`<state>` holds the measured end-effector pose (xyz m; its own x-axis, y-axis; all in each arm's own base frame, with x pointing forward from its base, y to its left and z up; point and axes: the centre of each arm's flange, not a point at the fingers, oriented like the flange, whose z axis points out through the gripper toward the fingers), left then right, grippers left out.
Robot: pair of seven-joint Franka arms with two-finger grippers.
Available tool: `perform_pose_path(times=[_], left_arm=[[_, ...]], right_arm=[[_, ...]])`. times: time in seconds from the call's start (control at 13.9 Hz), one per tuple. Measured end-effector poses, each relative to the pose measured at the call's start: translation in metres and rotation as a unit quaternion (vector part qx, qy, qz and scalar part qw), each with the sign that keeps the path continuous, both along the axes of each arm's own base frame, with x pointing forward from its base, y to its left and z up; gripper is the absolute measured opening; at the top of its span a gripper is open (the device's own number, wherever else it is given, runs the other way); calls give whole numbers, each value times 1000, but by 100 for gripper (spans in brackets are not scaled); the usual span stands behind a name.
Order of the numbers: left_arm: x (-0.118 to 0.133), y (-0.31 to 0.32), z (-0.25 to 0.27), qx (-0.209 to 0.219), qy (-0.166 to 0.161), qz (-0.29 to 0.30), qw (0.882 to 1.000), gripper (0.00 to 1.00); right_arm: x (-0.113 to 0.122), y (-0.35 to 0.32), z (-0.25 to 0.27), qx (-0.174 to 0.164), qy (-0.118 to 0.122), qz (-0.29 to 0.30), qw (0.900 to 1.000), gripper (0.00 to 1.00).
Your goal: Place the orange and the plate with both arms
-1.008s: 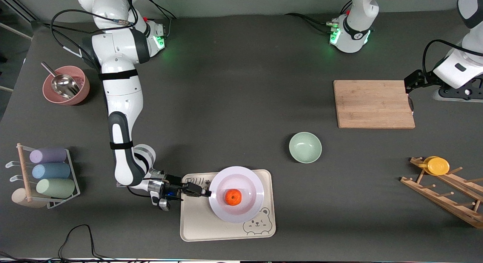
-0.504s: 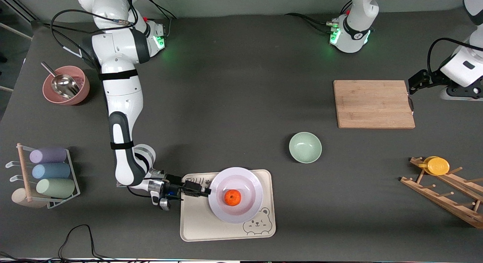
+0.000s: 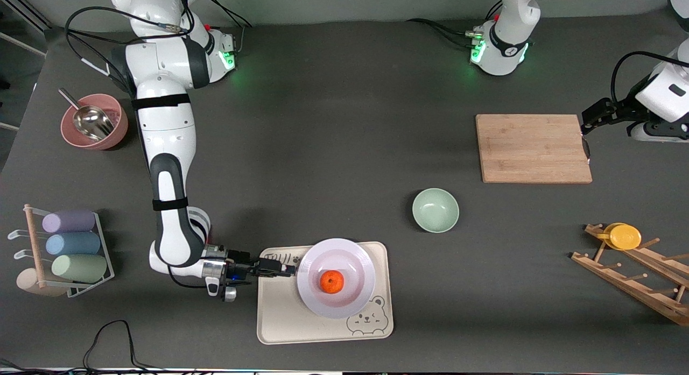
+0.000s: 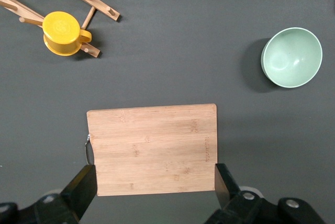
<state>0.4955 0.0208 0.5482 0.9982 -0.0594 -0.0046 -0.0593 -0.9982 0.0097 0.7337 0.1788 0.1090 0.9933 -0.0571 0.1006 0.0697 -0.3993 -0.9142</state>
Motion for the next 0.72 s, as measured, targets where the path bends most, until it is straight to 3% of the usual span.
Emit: perform_pose_path(times=[0.29,0.5,0.72], left_arm=[[1,1,5,0,-5,1,1000,100],[1,1,6,0,-6,1,1000,100],[1,1,6,0,-6,2,1000,100]], right_arm=[[2,-13,10,-50,6,23,998,60],[11,-33,59,-153,3,75,985,63],[16,-61,127,-236,-15,118,964,93]])
